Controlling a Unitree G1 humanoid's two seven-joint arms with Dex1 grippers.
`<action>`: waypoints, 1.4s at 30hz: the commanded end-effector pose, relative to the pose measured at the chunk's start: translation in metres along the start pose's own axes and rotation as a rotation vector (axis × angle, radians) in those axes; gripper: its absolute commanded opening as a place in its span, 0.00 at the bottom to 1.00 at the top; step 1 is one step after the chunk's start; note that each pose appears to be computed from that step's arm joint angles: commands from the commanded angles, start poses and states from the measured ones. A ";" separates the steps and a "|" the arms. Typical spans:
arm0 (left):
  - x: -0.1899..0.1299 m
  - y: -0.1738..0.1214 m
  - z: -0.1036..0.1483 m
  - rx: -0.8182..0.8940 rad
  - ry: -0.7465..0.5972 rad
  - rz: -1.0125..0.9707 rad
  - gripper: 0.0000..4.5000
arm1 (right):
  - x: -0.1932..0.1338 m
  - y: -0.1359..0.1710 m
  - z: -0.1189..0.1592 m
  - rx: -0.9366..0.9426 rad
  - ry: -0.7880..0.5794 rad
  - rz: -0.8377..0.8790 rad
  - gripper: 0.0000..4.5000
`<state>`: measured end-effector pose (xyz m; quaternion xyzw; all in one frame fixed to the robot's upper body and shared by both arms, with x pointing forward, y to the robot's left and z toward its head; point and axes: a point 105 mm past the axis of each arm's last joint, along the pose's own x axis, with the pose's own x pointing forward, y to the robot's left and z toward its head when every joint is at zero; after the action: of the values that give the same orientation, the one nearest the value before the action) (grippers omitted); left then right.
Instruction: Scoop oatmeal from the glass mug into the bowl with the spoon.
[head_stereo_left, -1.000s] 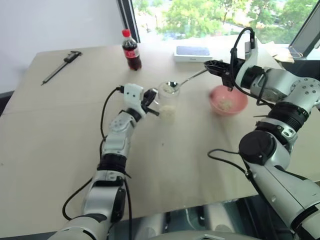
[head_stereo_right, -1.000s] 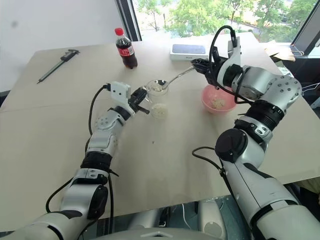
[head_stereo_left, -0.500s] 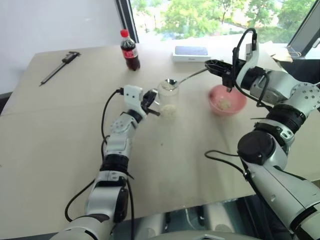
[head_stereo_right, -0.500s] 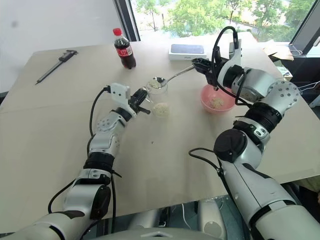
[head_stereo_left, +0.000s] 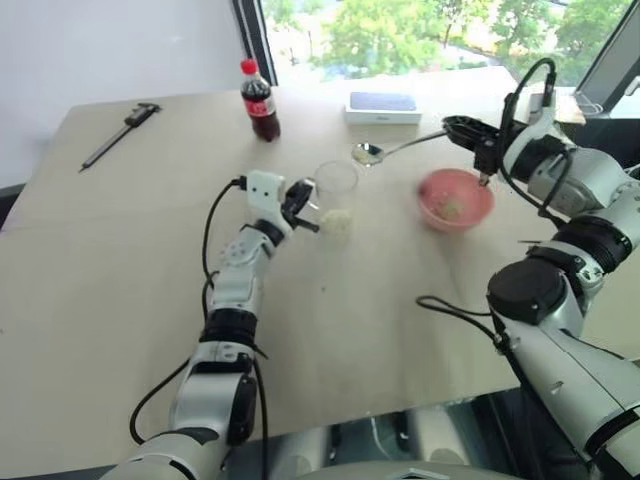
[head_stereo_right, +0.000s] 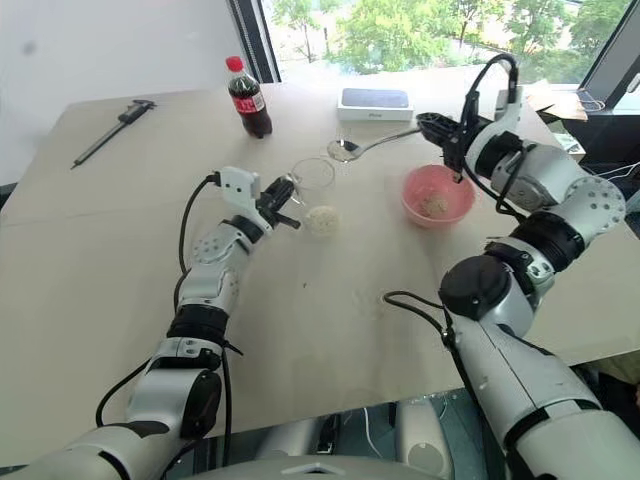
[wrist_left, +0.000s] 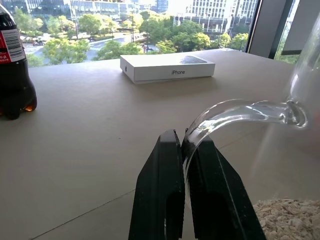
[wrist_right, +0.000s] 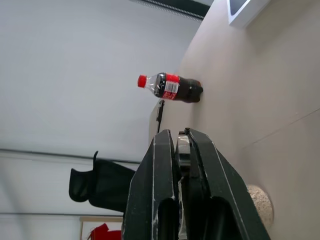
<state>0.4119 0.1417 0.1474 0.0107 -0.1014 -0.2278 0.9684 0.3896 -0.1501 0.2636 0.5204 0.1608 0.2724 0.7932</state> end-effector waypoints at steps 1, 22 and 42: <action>-0.004 0.005 0.004 0.000 -0.026 0.012 0.01 | -0.018 -0.002 0.019 -0.012 -0.084 0.005 0.00; -0.006 0.007 -0.001 0.004 -0.006 0.011 0.01 | -0.074 -0.047 0.073 -0.295 -0.247 -0.284 0.00; -0.015 0.010 -0.002 -0.009 -0.006 0.038 0.01 | -0.038 0.010 0.038 -1.371 0.003 -0.171 0.00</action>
<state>0.4063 0.1507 0.1421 0.0048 -0.1007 -0.2174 0.9709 0.3778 -0.1900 0.2607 -0.1412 0.0379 0.2683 0.9522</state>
